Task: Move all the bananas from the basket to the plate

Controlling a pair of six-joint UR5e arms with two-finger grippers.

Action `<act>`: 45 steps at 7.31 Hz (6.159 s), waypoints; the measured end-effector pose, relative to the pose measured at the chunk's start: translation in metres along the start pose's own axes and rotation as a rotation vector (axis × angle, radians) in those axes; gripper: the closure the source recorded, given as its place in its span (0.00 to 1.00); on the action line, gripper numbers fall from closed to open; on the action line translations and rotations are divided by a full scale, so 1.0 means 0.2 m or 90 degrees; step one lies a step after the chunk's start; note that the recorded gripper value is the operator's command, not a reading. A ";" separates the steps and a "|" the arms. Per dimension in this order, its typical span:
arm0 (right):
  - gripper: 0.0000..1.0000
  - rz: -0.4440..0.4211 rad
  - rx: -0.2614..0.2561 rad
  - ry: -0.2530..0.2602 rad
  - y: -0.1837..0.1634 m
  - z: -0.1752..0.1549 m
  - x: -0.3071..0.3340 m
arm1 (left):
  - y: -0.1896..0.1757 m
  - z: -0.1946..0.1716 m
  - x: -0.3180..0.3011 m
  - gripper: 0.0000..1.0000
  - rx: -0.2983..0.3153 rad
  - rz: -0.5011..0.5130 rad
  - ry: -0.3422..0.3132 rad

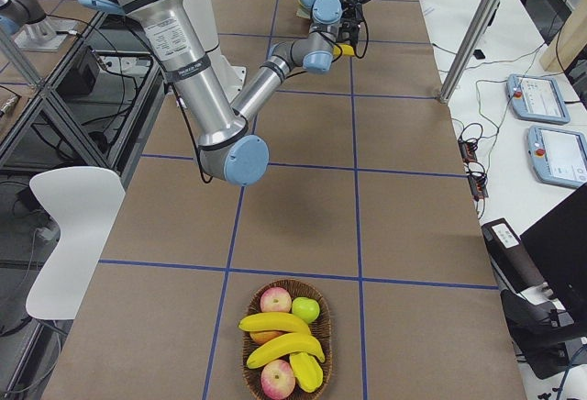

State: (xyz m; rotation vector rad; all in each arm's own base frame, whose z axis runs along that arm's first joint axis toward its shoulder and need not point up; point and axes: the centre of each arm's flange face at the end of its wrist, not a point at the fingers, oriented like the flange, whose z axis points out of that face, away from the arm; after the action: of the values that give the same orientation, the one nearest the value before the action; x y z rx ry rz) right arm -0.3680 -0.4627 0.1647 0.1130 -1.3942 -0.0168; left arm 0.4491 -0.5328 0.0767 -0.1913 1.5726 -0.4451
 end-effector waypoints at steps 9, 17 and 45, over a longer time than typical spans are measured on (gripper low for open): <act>0.01 -0.015 0.018 -0.012 0.01 0.01 -0.05 | 0.13 0.11 -0.01 1.00 0.000 -0.005 0.010; 0.00 -0.014 0.051 -0.015 0.05 -0.24 0.42 | -0.02 -0.13 -0.30 1.00 -0.010 0.013 -0.024; 0.00 0.059 0.138 0.121 0.04 -0.60 1.35 | -1.06 -1.49 -2.43 0.00 0.061 0.233 -0.349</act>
State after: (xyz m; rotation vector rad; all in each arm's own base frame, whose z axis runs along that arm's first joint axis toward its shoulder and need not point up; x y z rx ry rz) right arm -0.2023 -0.4677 0.4101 0.2242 -1.2061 0.2170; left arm 0.1534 -0.4875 0.6049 0.0491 1.0137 -0.1573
